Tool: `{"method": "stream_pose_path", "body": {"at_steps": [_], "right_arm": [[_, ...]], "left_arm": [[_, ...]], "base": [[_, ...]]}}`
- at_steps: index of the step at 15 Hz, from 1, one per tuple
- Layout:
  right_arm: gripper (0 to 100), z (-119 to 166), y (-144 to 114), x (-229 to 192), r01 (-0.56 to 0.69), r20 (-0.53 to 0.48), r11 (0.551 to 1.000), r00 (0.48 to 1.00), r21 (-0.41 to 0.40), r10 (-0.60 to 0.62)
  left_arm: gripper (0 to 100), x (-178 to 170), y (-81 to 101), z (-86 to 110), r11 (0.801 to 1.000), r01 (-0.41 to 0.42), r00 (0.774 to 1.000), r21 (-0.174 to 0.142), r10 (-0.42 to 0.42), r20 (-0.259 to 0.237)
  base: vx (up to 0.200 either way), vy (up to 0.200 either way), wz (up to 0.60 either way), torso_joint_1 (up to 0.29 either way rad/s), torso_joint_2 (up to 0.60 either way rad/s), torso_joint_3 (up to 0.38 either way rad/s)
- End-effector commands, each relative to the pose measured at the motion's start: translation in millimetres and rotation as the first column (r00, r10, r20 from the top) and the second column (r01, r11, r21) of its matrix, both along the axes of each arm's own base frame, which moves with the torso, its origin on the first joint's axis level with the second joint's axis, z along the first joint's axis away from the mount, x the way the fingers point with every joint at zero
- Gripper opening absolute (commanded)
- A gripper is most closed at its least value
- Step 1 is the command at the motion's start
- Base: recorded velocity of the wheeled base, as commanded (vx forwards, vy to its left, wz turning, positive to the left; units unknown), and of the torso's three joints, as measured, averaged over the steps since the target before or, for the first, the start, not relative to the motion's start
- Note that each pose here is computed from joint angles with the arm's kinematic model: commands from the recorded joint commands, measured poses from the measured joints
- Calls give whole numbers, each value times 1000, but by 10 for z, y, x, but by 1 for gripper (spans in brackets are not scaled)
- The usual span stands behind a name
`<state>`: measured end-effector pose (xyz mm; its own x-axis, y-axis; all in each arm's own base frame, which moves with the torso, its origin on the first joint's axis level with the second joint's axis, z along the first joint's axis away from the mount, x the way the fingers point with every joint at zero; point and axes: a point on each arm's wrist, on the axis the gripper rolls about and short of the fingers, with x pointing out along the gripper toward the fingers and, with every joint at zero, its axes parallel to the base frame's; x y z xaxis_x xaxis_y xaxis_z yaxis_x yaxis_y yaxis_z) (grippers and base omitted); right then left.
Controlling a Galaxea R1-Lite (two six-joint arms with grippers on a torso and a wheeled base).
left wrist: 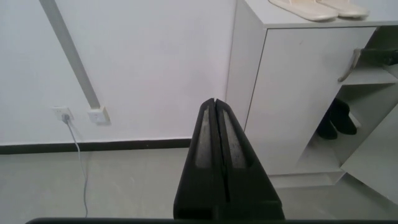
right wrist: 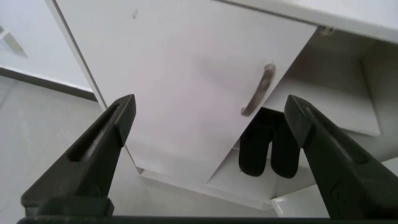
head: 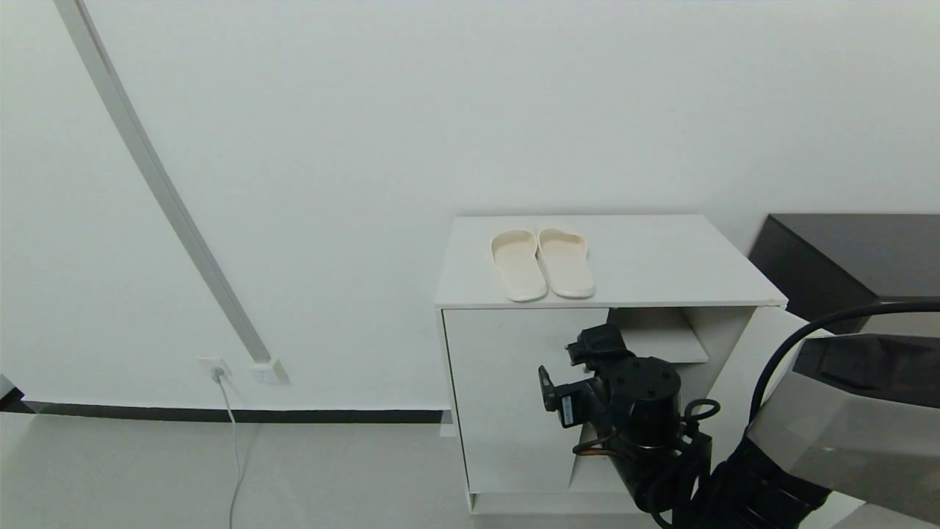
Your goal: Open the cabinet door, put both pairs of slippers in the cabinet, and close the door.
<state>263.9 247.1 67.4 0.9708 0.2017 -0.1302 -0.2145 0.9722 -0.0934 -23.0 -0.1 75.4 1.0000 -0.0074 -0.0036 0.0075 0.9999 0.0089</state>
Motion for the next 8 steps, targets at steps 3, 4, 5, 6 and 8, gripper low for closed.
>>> {"method": "stream_pose_path", "body": {"at_steps": [3,4,5,6,8], "right_arm": [[100,-1,0,-2,-1,0,1000,1000,-1,1],[100,-4,-2,-4,-1,-1,1000,1000,-2,1],[100,-4,-2,-4,-1,-1,1000,1000,-2,1],[100,0,0,-2,-1,1,1000,1000,1,1],[100,11,-14,16,7,7,1000,1000,8,-7]], "left_arm": [[0,0,0,-1,1000,0,1000,0,0,-1],[0,0,0,-1,1000,0,1000,0,0,-1],[0,0,0,-1,1000,0,1000,0,0,-1],[0,0,0,-1,1000,0,1000,0,0,-1],[0,0,0,-1,1000,0,1000,0,0,-1]], "base": [[0,0,0,178,-385,-216],[0,0,0,154,-369,-198],[0,0,0,173,-369,-193],[0,0,0,163,-359,-198],[0,0,0,161,-349,-186]]}}
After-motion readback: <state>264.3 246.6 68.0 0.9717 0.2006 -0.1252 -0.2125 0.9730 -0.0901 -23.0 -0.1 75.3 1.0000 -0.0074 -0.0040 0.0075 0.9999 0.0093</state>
